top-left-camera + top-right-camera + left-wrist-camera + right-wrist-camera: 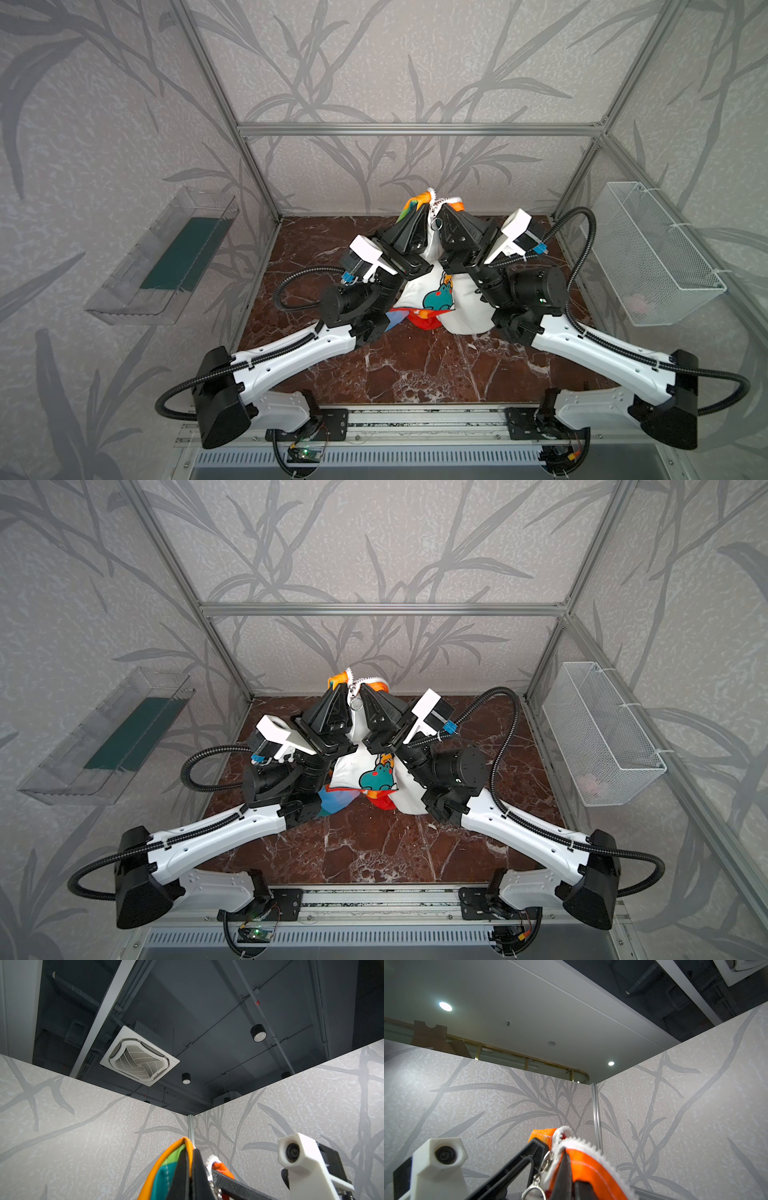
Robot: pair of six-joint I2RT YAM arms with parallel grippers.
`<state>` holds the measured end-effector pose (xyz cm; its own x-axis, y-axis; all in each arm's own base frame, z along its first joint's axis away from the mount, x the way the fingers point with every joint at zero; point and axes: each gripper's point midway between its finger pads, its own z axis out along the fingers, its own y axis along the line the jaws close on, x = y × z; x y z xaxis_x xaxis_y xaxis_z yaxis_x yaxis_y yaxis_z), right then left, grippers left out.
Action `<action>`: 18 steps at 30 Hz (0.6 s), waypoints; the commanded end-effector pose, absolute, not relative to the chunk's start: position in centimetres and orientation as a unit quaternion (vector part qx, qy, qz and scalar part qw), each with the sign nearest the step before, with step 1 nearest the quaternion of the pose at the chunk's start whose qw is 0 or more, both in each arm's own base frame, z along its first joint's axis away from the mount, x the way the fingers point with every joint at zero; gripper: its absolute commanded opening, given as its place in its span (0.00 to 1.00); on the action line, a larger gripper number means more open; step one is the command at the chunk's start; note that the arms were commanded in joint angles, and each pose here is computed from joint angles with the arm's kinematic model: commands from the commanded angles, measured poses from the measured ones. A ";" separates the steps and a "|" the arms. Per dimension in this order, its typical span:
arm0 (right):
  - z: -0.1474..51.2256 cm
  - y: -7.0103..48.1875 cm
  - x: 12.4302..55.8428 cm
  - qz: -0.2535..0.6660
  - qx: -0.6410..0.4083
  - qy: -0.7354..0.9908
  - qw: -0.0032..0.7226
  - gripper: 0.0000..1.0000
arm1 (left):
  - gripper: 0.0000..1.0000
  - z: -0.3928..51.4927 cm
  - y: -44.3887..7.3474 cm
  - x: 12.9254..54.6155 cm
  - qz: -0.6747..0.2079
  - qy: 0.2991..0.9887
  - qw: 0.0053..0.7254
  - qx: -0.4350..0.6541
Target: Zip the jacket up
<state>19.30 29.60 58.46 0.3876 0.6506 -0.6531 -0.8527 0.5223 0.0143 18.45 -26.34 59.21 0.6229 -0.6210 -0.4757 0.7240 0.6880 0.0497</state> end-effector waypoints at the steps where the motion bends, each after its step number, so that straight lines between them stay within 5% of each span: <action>1: 61.5 27.6 17.6 0.461 -0.146 0.255 0.837 0.00 | 0.00 61.1 -24.8 16.8 -0.396 0.180 0.895 0.101; 18: 63.2 28.0 16.8 0.442 -0.187 0.230 0.847 0.00 | 0.00 60.6 -24.5 18.1 -0.392 0.242 0.883 0.091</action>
